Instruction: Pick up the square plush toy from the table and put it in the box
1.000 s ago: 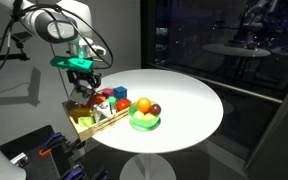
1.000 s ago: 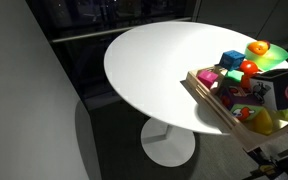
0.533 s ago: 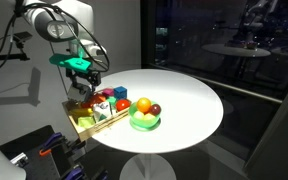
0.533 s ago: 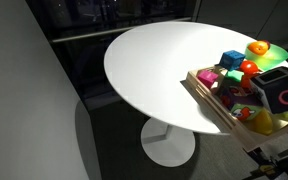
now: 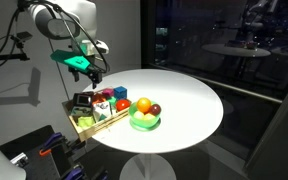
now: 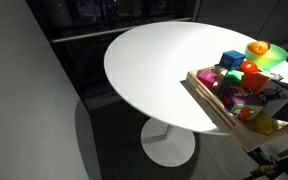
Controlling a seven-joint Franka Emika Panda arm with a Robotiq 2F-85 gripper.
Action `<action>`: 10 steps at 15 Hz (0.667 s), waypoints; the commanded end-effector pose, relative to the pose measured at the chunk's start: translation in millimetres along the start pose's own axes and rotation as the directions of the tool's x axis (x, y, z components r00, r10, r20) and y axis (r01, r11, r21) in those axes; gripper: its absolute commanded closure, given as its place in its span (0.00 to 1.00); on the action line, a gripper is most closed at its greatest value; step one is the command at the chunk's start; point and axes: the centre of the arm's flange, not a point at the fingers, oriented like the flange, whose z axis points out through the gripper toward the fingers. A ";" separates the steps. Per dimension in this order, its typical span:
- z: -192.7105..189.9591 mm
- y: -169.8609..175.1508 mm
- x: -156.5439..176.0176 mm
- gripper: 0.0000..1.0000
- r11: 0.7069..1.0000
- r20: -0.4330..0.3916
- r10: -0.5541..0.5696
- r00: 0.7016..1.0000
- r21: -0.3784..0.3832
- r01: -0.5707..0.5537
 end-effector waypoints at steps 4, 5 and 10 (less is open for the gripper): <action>-24.4 5.5 9.0 0.00 0.995 -0.049 0.097 0.994 0.018 -0.096; -28.7 5.1 9.9 0.00 0.994 -0.060 0.111 0.992 0.018 -0.110; -51.1 1.2 15.5 0.00 0.982 -0.098 0.184 0.978 -0.020 -0.186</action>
